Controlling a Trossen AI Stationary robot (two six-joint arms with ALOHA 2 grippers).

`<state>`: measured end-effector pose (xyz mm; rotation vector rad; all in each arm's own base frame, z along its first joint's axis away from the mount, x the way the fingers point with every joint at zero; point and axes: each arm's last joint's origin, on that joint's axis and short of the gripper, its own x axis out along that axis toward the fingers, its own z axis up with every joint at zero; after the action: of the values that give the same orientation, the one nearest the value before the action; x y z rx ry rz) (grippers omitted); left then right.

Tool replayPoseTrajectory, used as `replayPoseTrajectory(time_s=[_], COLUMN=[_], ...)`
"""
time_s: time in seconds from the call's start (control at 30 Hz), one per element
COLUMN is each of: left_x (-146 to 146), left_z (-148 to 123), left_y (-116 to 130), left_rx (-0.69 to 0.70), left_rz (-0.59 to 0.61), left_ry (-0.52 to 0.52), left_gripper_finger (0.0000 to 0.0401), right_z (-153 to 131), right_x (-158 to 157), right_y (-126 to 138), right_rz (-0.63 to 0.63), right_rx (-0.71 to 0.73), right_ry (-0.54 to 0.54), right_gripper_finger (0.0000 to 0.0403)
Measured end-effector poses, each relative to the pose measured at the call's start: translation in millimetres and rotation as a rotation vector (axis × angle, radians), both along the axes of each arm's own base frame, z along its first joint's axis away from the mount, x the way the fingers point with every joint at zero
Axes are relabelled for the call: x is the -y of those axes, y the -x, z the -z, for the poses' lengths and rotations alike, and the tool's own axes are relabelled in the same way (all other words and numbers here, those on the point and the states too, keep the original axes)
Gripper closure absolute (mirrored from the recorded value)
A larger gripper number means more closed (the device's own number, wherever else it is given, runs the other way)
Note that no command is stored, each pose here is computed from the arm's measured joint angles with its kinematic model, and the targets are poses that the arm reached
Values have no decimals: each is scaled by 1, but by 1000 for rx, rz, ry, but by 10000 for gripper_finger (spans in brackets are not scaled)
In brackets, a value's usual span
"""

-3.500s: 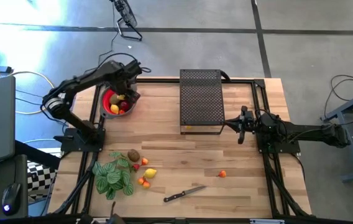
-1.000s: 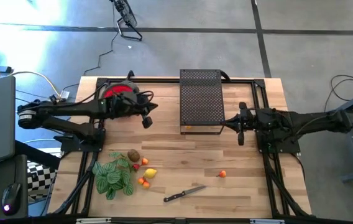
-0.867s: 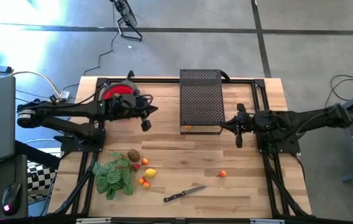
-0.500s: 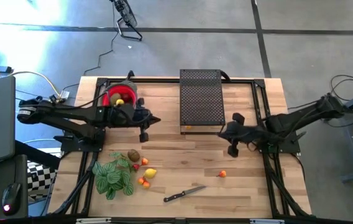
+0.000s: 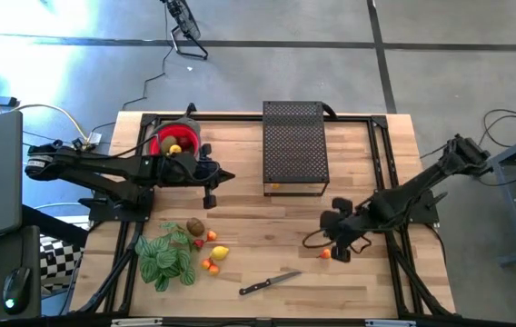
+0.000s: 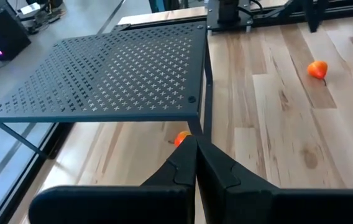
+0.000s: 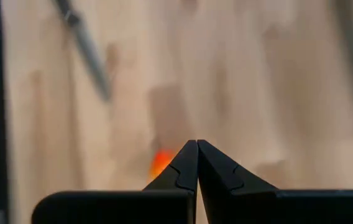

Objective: Pick & Place Fruit
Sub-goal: Put the orange pear into the strainer bowl

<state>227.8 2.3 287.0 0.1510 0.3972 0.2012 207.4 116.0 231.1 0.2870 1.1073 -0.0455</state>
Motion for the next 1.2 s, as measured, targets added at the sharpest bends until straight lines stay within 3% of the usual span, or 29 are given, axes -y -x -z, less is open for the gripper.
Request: replayPoseTrajectory(time_s=[0.17, 0.37, 0.5, 0.87, 1.0, 1.2], left_x=[0, 0, 0, 0, 0, 0], left_z=[1, 2, 3, 3, 4, 4], left_y=[1, 1, 1, 1, 2, 2], left_rx=[-14, -19, -37, -51, -54, -56], left_rz=[2, 2, 13, 23, 23, 23], left_ry=[1, 1, -26, -46, -46, -46], left_gripper_finger=[400, 400, 400, 400, 400, 400], right_z=[15, 24, 29, 45, 56, 73], right_x=[-11, -13, -13, -20, -22, -27], right_y=[-2, -7, -9, -13, -17, -25], right_rz=[12, 25, 22, -3, 9, 11], right_rx=[-163, -216, -229, -243, -273, -302], right_ry=[-155, -168, -158, -60, -22, -24], right_gripper_finger=[401, 388, 337, 122, 91, 92])
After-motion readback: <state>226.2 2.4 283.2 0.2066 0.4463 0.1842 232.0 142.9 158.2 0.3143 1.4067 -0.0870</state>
